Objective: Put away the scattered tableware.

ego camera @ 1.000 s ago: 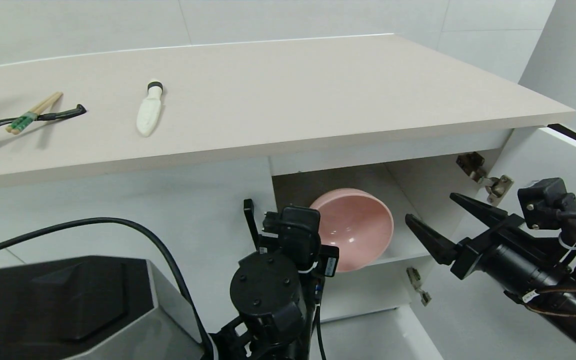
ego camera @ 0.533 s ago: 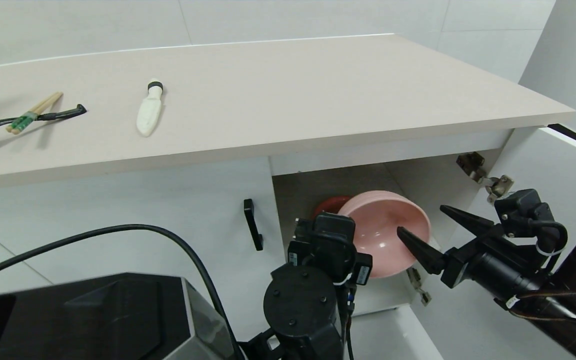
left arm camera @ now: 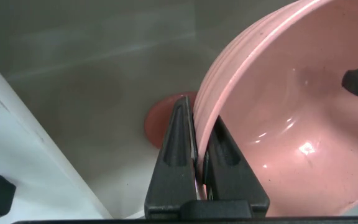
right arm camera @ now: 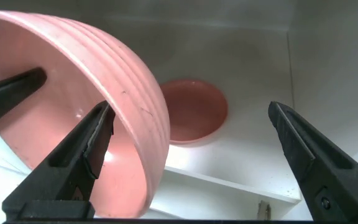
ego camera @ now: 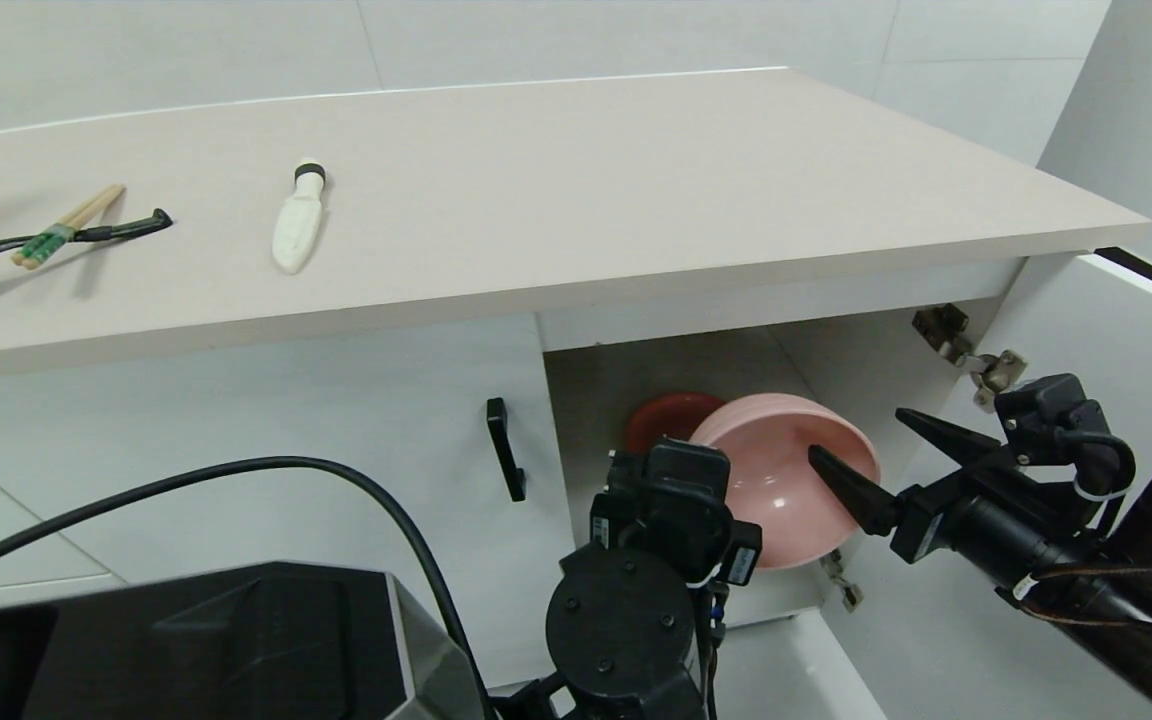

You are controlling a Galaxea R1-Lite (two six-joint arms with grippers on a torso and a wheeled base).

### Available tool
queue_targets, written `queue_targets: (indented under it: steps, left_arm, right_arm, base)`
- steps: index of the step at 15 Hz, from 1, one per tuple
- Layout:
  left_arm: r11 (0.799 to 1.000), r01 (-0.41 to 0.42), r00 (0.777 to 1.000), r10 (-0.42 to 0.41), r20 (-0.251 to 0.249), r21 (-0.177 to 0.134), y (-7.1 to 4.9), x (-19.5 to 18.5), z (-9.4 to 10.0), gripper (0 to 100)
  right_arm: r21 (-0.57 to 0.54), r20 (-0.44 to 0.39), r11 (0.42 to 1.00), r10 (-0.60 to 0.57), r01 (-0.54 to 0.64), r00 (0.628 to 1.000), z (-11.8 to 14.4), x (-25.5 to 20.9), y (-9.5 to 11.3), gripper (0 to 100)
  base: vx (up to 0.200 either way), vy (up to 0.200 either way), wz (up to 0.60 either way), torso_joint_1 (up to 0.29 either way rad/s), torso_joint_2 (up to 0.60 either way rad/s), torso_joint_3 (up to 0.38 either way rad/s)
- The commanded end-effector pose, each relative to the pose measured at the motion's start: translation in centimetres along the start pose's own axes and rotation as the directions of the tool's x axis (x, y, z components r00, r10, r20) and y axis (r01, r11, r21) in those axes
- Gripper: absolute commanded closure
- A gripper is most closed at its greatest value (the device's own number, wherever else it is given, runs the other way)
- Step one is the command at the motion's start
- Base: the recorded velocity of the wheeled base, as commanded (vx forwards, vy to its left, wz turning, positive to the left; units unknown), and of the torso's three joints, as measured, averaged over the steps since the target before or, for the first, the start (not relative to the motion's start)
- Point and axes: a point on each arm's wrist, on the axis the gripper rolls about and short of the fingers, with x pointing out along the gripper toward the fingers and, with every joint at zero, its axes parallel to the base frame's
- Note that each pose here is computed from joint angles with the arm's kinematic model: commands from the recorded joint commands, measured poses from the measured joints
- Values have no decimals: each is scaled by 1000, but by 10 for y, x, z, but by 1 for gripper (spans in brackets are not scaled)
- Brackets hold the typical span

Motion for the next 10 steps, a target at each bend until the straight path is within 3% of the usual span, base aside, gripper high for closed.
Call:
queue_targets:
  steps: [1,4,5,10]
  left_arm:
    - [1000,-1,1000,1,7,-6,0,0,3,100]
    - [1000,-2,1000,2,11,-8,0,0,5,100]
    - [1000,-2,1000,2,12,-6,0,0,5,100]
    - [1000,-1,1000,1,11,-2,0,0,5,100]
  right_arm:
    - [-1,-4,1000,0,0,1000,-1,0,0,0]
    - [-1,-8,1000,0,0,1000,-2,1,0,0]
    - [-1,-10,1000,0,0,1000,-2,0,0,100]
    - [1,-2,999,44,-44,999,-1,-1,10,100]
  base:
    - [0,0,0,0,0,0]
    - [0,0,0,0,0,0]
    - [0,0,0,0,0,0]
    - [0,0,0,0,0,0]
